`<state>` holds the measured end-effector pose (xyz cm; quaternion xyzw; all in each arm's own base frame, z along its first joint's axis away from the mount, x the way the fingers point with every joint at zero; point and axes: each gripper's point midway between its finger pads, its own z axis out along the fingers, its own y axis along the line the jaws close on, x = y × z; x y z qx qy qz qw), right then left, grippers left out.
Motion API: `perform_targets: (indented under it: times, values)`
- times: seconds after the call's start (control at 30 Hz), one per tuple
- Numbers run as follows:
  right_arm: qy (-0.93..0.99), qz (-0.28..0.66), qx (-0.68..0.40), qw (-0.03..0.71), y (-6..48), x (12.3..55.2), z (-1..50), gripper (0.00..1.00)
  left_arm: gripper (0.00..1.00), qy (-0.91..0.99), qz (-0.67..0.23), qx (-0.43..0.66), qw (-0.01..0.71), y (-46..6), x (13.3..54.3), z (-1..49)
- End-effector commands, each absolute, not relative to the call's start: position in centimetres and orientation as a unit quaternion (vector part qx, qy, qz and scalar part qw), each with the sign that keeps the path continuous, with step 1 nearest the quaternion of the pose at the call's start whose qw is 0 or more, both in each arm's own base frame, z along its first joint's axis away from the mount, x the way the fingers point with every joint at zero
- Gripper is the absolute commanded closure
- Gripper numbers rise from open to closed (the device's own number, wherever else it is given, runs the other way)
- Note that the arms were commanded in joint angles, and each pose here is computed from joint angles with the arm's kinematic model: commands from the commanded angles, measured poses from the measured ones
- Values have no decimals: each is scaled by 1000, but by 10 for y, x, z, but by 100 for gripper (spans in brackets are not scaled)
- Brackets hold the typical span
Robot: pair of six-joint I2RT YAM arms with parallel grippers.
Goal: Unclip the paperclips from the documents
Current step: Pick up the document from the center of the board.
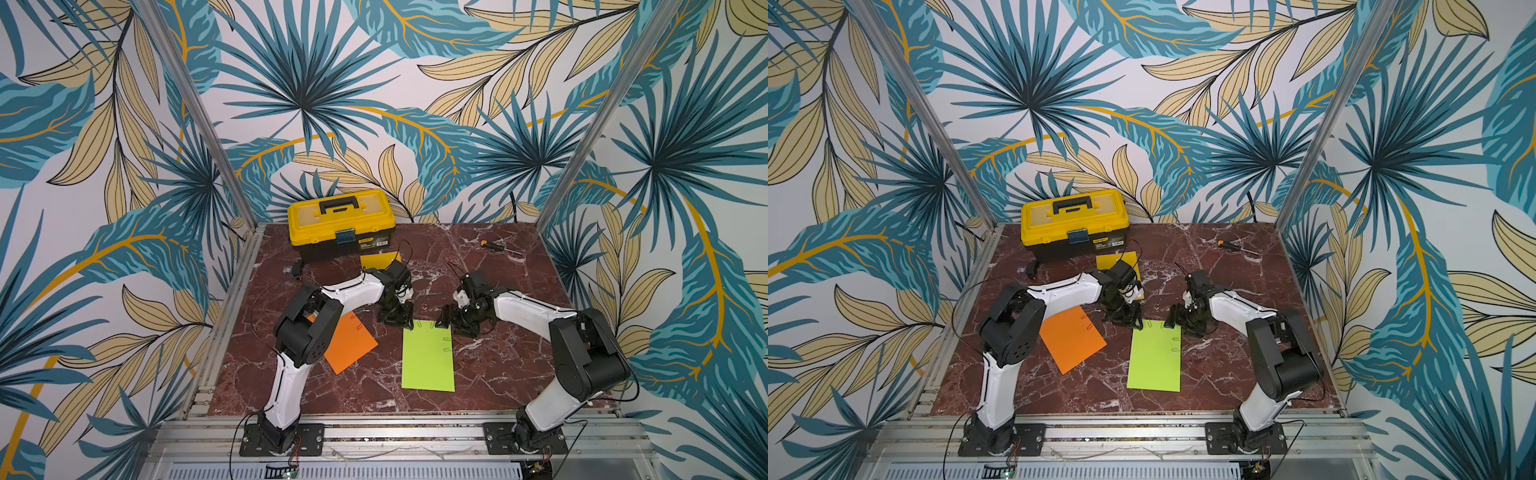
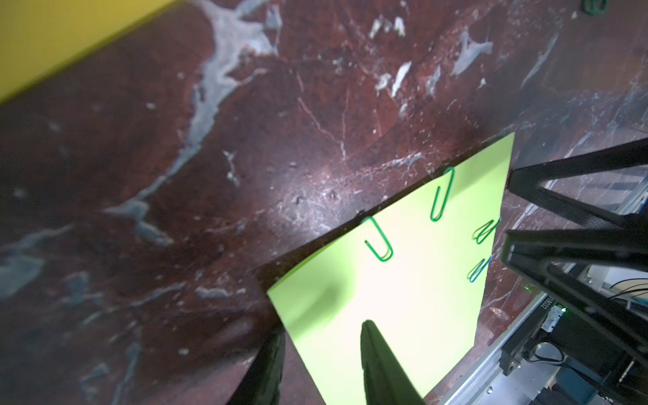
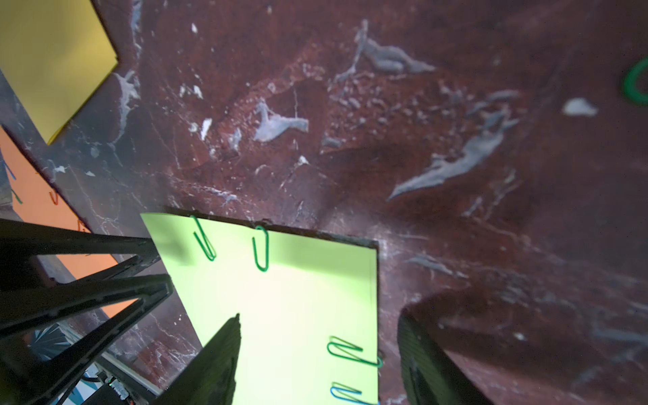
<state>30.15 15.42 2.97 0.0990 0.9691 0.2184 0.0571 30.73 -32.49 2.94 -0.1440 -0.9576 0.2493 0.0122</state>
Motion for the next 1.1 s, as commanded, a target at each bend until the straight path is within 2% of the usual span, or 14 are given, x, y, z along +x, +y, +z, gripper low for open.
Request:
perform_targets:
  times: [0.0, 0.57, 0.87, 1.07]
  values:
    - [974, 202, 101, 9, 150, 274, 1, 29, 67, -967, 213, -131, 50, -309, 299, -3]
    - [966, 246, 79, 14, 174, 281, 0, 25, 67, -967, 208, -131, 60, -309, 296, -9]
    - [952, 297, 54, 52, 188, 290, 20, 27, 67, -967, 209, -131, 60, -309, 297, -9]
    - [955, 290, 47, 47, 188, 290, 19, 30, 67, -967, 208, -132, 59, -309, 297, -8]
